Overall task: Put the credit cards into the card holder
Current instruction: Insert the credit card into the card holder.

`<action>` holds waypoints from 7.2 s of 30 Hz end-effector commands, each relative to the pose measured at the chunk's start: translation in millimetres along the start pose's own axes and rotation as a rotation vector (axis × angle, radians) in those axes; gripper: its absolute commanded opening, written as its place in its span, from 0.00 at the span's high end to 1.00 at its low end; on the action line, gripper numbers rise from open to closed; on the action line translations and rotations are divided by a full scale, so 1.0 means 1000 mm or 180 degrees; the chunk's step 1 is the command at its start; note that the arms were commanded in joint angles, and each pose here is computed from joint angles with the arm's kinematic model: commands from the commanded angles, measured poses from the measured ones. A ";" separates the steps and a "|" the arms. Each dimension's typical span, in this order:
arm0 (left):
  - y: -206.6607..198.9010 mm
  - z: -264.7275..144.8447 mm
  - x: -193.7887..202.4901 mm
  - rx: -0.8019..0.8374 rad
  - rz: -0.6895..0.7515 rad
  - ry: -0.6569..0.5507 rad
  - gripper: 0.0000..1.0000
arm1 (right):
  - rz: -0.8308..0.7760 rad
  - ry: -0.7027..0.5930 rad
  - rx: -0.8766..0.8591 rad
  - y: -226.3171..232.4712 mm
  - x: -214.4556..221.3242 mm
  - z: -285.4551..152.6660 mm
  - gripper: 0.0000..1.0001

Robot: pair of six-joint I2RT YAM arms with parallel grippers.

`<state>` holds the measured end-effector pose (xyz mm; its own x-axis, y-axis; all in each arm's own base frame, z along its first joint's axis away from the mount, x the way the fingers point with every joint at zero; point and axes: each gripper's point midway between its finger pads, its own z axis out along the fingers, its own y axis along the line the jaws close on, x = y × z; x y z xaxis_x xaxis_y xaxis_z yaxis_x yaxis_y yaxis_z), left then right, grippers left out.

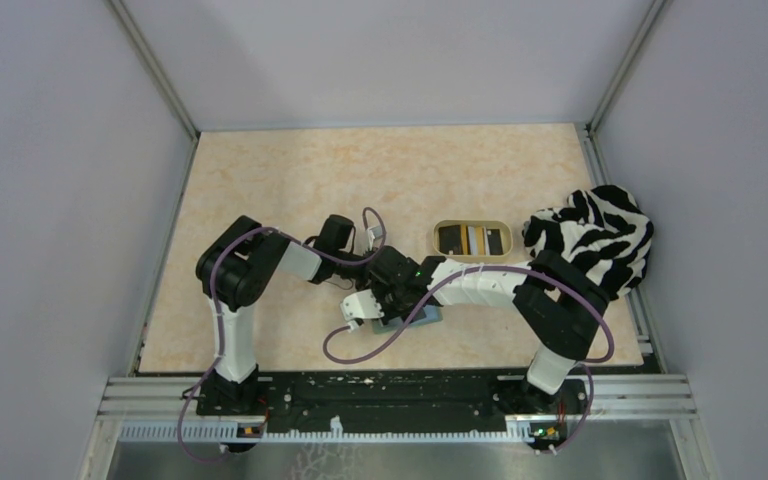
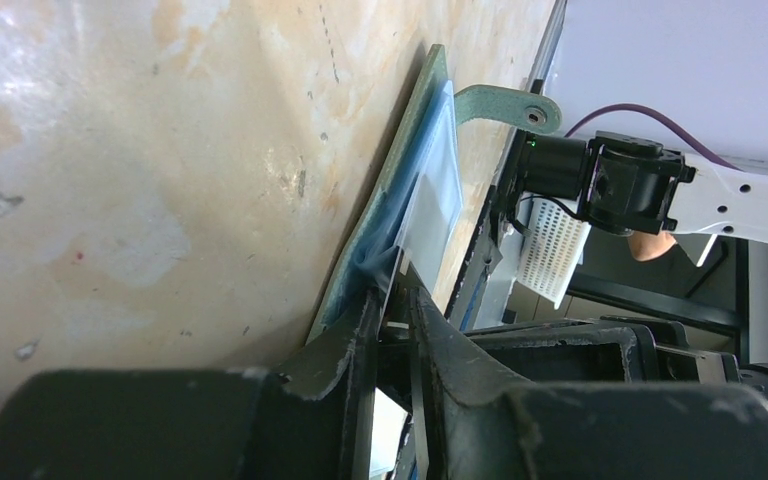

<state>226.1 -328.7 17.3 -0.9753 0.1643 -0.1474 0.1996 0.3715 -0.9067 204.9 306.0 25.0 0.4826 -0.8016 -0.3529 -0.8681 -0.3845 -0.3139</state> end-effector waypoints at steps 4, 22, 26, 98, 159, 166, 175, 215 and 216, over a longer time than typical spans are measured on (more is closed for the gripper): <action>0.016 0.003 0.004 -0.0159 -0.0006 0.0033 0.74 | 0.0070 0.0031 0.0152 -0.015 0.005 -0.011 0.91; 0.014 0.001 -0.001 -0.0208 0.0010 -0.0062 0.72 | 0.0267 0.0085 0.0119 -0.017 0.030 -0.027 0.91; 0.010 -0.001 -0.005 -0.0220 0.0047 -0.0135 0.71 | 0.0294 0.0079 0.0102 -0.017 0.033 -0.029 0.91; -0.040 -0.099 0.025 -0.0552 -0.0635 -0.2215 0.20 | 0.4001 -0.1599 -0.0172 -0.050 0.058 -0.077 0.35; -0.009 -0.033 0.003 -0.1158 -0.0280 -0.1668 0.82 | 0.4127 -0.0838 -0.0461 -0.024 0.077 -0.042 0.60; -0.004 -0.033 -0.001 -0.1268 -0.0234 -0.1670 0.84 | 0.4085 -0.1067 -0.0484 -0.031 0.063 -0.053 0.62; 0.001 -0.029 -0.006 -0.1346 -0.0196 -0.1642 0.85 | 0.4071 -0.1224 -0.0434 -0.038 0.057 -0.064 0.63; 0.003 -0.023 -0.021 -0.1417 -0.0057 -0.1530 0.84 | 0.4133 -0.1553 -0.0798 -0.036 0.043 -0.074 0.54; 0.004 -0.023 -0.021 -0.1423 -0.0062 -0.1521 0.84 | 0.4131 -0.1558 -0.0800 -0.036 0.042 -0.075 0.55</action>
<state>246.4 -307.5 26.0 -0.8912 -0.2495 -0.3787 0.0856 0.7275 -0.6808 236.3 243.4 63.0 -0.7496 -0.4530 -0.4826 -0.6577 0.4283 0.6197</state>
